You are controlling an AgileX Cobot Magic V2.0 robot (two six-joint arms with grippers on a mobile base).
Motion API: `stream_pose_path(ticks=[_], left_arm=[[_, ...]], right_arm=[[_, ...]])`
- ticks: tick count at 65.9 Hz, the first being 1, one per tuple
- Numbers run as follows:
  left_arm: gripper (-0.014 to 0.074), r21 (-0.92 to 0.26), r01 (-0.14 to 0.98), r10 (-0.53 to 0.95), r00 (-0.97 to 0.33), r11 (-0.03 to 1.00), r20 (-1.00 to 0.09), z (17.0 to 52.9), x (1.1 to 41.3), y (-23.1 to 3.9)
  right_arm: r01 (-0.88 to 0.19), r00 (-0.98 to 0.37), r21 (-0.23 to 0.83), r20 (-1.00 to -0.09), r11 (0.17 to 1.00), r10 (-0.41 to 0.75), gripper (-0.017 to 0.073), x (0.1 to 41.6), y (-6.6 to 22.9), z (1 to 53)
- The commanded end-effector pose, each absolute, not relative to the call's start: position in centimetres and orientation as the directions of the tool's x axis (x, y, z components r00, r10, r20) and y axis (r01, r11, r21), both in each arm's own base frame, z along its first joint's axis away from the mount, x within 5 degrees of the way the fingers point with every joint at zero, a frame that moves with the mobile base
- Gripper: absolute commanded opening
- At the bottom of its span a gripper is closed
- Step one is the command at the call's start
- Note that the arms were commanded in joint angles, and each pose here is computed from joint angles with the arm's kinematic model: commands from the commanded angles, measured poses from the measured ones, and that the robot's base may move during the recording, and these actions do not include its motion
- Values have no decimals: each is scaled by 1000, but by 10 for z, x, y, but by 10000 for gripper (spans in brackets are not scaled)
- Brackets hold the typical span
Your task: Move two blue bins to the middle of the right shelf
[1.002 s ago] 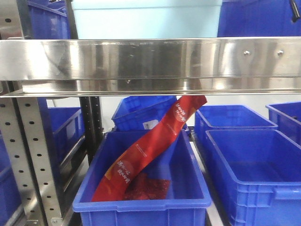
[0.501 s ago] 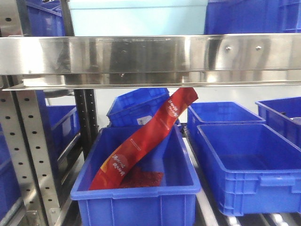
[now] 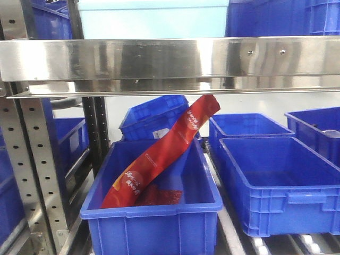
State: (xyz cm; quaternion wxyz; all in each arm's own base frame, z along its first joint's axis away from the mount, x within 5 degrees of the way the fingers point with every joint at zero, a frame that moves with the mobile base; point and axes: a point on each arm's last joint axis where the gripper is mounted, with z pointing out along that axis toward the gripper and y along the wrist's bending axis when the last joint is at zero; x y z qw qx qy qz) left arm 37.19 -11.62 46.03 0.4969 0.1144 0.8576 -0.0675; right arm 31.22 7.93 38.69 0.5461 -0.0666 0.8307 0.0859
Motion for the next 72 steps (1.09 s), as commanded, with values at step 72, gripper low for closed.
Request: stream_pose_path(ticks=[72], left_arm=[[-111, 49, 302, 79, -90, 952, -993, 307, 113, -36]], right_arm=[[-241, -129, 18, -992, 970, -13, -160, 111, 28, 290]])
